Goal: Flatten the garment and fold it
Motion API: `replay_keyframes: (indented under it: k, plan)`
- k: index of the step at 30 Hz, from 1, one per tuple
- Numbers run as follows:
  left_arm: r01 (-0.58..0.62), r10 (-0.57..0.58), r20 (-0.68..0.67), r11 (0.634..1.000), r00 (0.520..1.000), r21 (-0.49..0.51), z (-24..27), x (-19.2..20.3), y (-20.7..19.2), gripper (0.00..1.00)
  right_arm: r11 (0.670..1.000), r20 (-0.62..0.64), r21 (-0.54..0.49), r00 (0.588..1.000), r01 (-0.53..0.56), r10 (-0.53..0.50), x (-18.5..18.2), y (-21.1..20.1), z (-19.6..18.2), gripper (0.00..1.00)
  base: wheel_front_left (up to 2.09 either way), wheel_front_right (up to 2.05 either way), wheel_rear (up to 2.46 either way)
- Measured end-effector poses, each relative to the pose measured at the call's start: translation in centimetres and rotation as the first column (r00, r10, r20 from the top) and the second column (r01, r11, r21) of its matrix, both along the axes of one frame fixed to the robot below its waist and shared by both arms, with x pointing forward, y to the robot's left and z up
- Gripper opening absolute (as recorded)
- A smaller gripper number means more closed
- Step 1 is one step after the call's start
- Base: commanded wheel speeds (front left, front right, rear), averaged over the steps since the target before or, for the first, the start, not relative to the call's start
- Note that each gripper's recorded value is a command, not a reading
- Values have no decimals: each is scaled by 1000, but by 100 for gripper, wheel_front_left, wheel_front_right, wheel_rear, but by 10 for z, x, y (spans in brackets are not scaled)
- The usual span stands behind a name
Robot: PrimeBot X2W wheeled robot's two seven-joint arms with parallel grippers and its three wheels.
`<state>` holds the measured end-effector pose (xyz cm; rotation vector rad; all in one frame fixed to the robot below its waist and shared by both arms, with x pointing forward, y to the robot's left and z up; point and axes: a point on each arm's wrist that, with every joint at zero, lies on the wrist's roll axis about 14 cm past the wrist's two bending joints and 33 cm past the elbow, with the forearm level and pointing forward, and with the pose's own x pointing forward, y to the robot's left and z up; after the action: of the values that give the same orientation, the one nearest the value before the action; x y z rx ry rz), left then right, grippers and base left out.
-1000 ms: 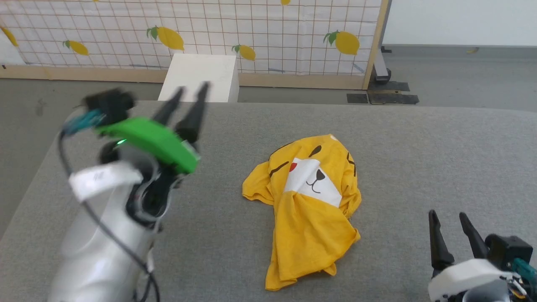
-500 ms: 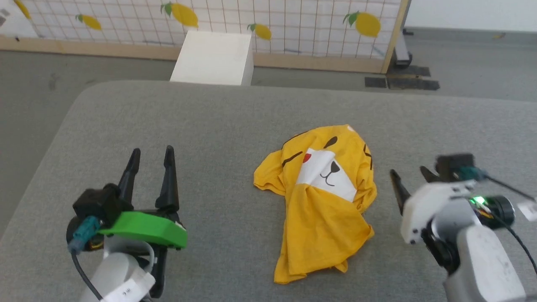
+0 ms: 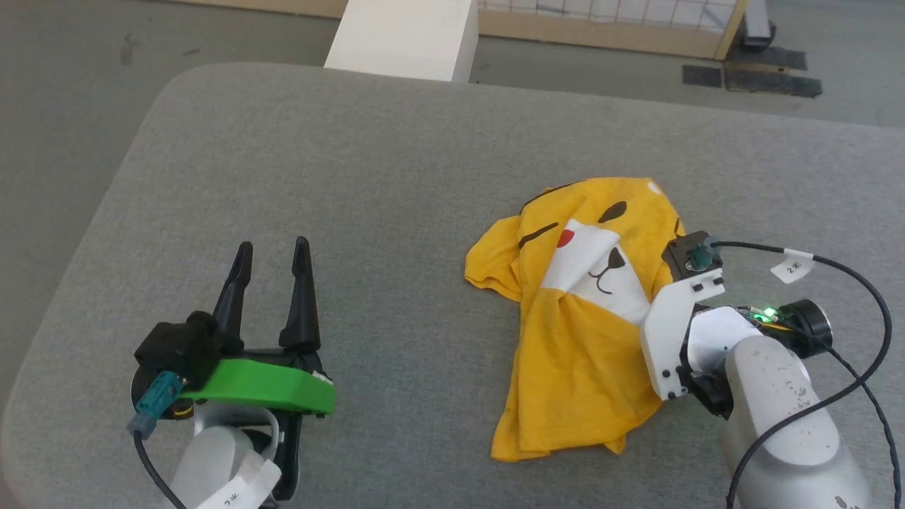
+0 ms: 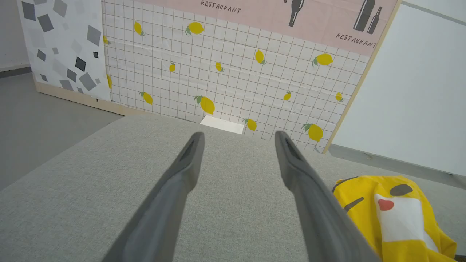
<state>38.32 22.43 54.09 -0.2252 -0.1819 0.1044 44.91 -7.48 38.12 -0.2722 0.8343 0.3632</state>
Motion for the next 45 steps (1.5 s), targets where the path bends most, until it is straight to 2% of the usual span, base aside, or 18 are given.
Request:
replay_keyframes:
  k: [4,5,6,7,8,14,17,20,24,25,27,28,29,30,34,39,43,45]
  plan:
    - [-20,20,-21,1000,1000,-4,-8,-1,6,100,999,-17,-2,999,-35,35,2,11,-11,100,0,0,0]
    - [-25,25,-27,1000,999,-3,-11,-1,7,100,999,-18,8,999,-35,36,3,12,-11,92,0,0,0]
    - [-26,26,-29,1000,999,3,-11,-1,8,100,999,-12,23,999,-34,34,4,14,-9,31,0,0,0]
    - [-24,24,-29,1000,999,3,-12,0,7,100,999,1,42,1000,-31,31,6,15,-7,5,0,0,0]
    - [-18,18,-33,1000,999,2,-13,0,6,100,998,18,64,1000,-27,26,7,16,-4,0,0,0,0]
    - [11,-11,-23,1000,1000,-9,-12,4,-3,100,973,209,217,970,80,-126,33,-12,46,0,0,0,0]
    - [33,-33,-9,999,999,-14,-8,6,-10,100,955,344,246,907,165,-245,48,-60,89,0,0,0,0]
    - [53,-53,5,998,999,-20,-4,6,-17,100,924,406,257,837,282,-368,37,-117,110,0,0,0,0]
    - [76,-75,17,997,997,-27,-1,5,-24,100,877,297,179,825,447,-481,-16,-171,73,0,0,0,0]
    - [86,-86,21,996,996,-29,0,5,-27,100,857,163,120,842,501,-515,-55,-180,36,0,0,0,0]
    - [93,-92,18,995,996,-34,-1,4,-29,100,846,60,105,846,522,-529,-83,-175,11,0,0,0,0]
    - [96,-95,13,995,995,-36,-3,4,-30,100,842,39,115,845,527,-534,-90,-172,7,24,0,0,0]
    - [100,-100,4,994,995,-38,-6,4,-32,100,838,48,135,841,528,-538,-91,-170,9,91,0,0,0]
    - [104,-104,-1,994,995,-39,-7,3,-33,100,833,66,156,836,531,-545,-89,-171,14,100,0,0,0]
    - [130,-131,-23,990,991,-62,-13,4,-42,100,789,197,274,771,550,-606,-79,-187,51,100,0,0,0]
    - [237,-241,-41,968,970,-76,-3,29,-75,100,716,389,370,602,591,-698,-83,-237,106,100,0,0,0]
    - [363,-367,-32,928,930,-81,26,66,-115,100,686,427,392,540,612,-725,-93,-255,118,100,0,0,0]
    - [442,-446,-111,895,888,-64,26,84,-145,100,670,424,394,522,629,-740,-100,-263,116,100,0,0,0]
